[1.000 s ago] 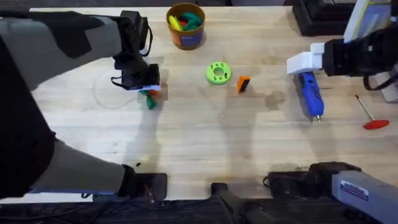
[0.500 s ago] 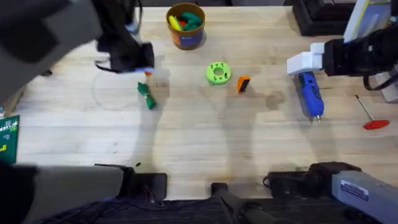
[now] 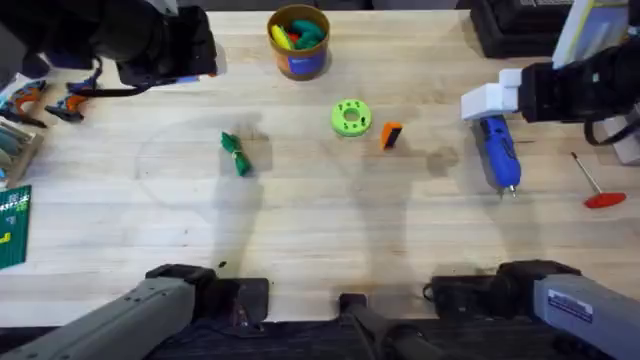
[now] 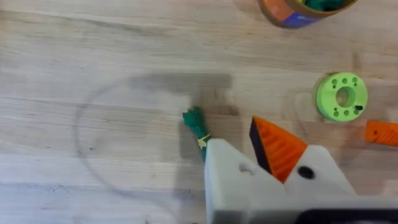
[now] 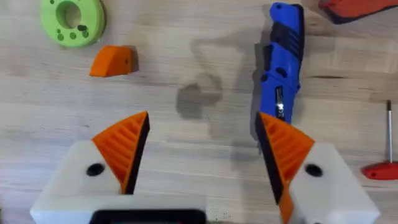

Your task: Pick up the gripper from the table and insert it into the empty holder that is missing its gripper. Then pick up a screw, insert it into the mounting hole, and use the screwdriver to tighten it. Finally, clean up the table by picking up the vegetable and placing it into the bucket.

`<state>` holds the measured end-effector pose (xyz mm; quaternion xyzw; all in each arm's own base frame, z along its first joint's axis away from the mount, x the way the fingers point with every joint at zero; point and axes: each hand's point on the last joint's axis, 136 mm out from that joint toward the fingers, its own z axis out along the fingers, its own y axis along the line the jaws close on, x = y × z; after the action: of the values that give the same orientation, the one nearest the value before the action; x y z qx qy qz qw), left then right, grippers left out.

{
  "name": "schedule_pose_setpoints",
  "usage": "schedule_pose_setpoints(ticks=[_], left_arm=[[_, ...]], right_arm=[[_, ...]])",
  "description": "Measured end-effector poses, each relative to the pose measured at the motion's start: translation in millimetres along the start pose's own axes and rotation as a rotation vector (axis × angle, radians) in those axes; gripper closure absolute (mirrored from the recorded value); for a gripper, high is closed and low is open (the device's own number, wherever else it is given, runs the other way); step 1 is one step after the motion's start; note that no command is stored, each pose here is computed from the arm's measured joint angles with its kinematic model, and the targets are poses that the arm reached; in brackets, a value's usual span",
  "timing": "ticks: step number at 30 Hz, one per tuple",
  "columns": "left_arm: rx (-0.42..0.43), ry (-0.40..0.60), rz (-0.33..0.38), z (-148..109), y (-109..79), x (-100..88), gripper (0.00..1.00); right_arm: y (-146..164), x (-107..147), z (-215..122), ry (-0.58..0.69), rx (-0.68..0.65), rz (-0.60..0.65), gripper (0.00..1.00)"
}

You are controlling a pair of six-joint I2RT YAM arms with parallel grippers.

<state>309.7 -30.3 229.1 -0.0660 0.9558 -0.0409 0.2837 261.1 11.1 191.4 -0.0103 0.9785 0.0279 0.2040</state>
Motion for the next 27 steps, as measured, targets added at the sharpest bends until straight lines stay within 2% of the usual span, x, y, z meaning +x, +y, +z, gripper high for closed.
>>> schedule_pose_setpoints(ticks=[10,15,17,18,20,21,22,27], left_arm=[[0.006,-0.025,0.000,-7.8,-0.2,-1.6,0.977],[0.006,-0.025,-0.002,-7.9,-0.2,-1.6,0.763],[0.006,-0.025,-0.003,-7.8,-0.2,-1.6,0.610],[0.006,-0.025,-0.003,-7.8,-0.2,-1.6,0.573],[0.005,-0.024,-0.004,-7.7,-0.1,-1.5,0.436],[0.006,-0.024,-0.004,-7.7,-0.1,-1.5,0.281],[0.006,-0.025,-0.004,-7.8,-0.2,-1.6,0.221],[0.006,-0.025,-0.004,-7.8,-0.2,-1.6,0.069]], right_arm=[[0.0,0.0,0.0,0.000,0.000,0.000,0.022],[0.0,0.0,0.0,0.000,0.000,0.000,0.021],[0.0,0.0,0.1,0.000,0.000,0.000,0.022],[0.0,0.0,0.0,0.000,0.000,0.000,0.021],[0.0,0.0,0.0,0.000,0.000,0.000,0.022],[0.0,0.0,0.0,0.000,0.000,0.000,0.022],[0.0,0.0,0.0,0.000,0.000,0.000,0.022],[0.0,0.0,0.0,0.000,0.000,0.000,0.023]])
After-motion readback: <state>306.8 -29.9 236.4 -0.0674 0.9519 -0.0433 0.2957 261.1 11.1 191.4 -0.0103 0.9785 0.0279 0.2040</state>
